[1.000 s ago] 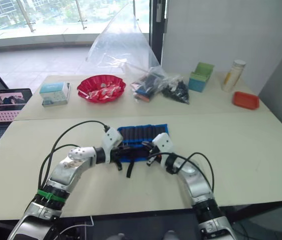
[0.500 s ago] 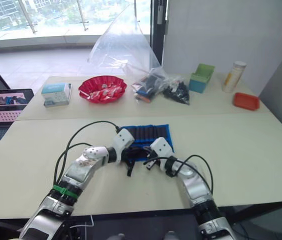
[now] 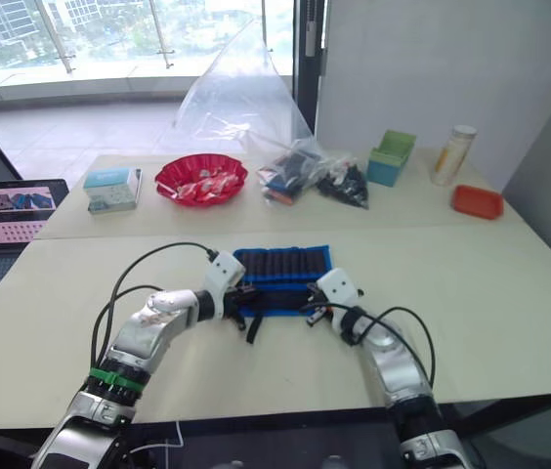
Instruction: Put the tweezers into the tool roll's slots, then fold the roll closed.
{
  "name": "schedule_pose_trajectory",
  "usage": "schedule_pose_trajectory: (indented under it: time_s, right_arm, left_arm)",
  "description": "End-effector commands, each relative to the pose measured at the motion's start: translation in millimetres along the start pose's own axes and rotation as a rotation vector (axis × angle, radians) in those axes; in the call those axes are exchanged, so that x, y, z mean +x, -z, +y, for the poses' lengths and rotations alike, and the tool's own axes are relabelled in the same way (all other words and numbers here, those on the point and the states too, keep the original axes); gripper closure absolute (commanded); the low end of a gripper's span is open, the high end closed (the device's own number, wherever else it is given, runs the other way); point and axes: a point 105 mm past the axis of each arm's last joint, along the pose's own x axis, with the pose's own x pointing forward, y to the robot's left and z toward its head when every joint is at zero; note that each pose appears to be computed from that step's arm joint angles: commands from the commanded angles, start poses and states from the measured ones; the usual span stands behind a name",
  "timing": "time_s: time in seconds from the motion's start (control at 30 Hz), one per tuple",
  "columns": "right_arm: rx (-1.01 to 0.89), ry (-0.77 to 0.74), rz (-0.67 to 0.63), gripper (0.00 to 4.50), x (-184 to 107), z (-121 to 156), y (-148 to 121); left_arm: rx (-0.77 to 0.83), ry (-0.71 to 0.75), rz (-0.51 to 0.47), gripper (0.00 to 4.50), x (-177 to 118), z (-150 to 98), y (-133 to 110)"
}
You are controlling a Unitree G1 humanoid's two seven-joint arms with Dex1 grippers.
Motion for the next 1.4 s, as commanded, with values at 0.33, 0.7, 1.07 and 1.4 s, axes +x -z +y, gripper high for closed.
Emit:
schedule_pose_trajectory:
  time_s: [0.33,0.7,1.07,1.4]
  right_arm:
    - [-0.009,-0.105,-0.251,4.50,-6,9,-71]
    - [-0.016,-0.058,0.026,4.50,0,34,0]
    - [-0.058,0.027,0.054,4.50,-15,15,8]
    - [0.013,-0.042,-0.283,4.50,-25,-25,-78]
  left_arm:
    - [0.071,0.137,-0.216,4.46,-18,-25,-50]
    - [0.079,0.018,-0.047,4.46,9,-16,-5]
    - [0.084,-0.059,-0.034,4.46,-6,-1,9]
    - [0.227,0.055,-0.299,4.46,-38,-3,-56]
